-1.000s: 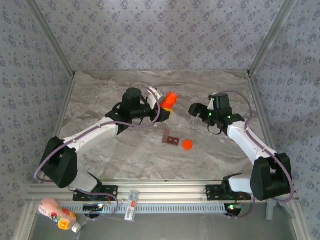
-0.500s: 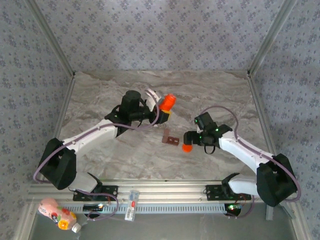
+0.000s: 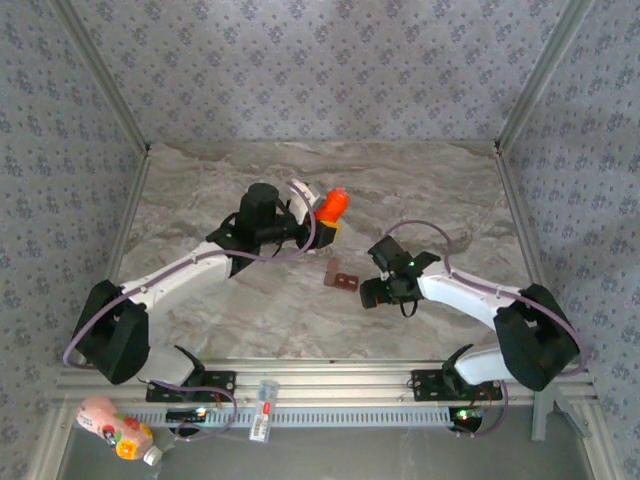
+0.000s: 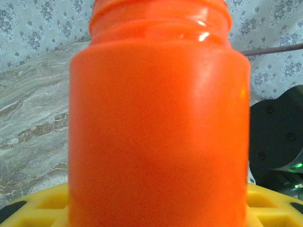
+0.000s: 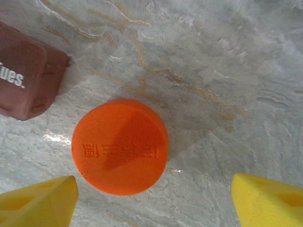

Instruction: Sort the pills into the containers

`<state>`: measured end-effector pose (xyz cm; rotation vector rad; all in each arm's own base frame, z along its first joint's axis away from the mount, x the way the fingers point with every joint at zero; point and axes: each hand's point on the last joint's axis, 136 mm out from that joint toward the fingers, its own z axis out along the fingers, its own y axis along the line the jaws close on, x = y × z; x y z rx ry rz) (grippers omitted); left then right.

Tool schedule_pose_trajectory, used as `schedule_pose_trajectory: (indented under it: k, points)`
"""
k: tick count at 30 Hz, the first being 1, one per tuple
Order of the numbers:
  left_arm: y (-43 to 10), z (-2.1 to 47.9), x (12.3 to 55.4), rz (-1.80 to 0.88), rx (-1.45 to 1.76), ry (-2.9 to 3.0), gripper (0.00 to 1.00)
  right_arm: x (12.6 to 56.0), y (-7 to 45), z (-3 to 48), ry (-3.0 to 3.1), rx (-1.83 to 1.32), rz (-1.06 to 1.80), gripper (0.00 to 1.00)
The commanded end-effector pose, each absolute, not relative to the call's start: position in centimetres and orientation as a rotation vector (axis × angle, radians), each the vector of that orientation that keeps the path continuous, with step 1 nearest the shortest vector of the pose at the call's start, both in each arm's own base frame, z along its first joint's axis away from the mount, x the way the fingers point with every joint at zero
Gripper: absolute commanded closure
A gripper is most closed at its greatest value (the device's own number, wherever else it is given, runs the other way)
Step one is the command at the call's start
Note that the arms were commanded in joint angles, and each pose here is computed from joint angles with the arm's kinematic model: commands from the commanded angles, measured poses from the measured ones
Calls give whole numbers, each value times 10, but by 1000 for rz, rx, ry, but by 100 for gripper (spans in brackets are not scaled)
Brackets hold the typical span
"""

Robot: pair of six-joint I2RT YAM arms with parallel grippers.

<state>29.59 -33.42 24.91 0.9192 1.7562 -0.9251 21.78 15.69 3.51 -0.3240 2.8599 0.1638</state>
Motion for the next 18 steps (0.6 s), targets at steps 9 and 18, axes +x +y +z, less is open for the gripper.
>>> schedule_pose_trajectory:
  k: [9,18]
  points:
    - [-329,275,296,-916,893,1673,100,230,166,34,2865,-374,136,18]
    - [-326,279,295,-906,890,1668,100,238,168,26,2887,-375,154,37]
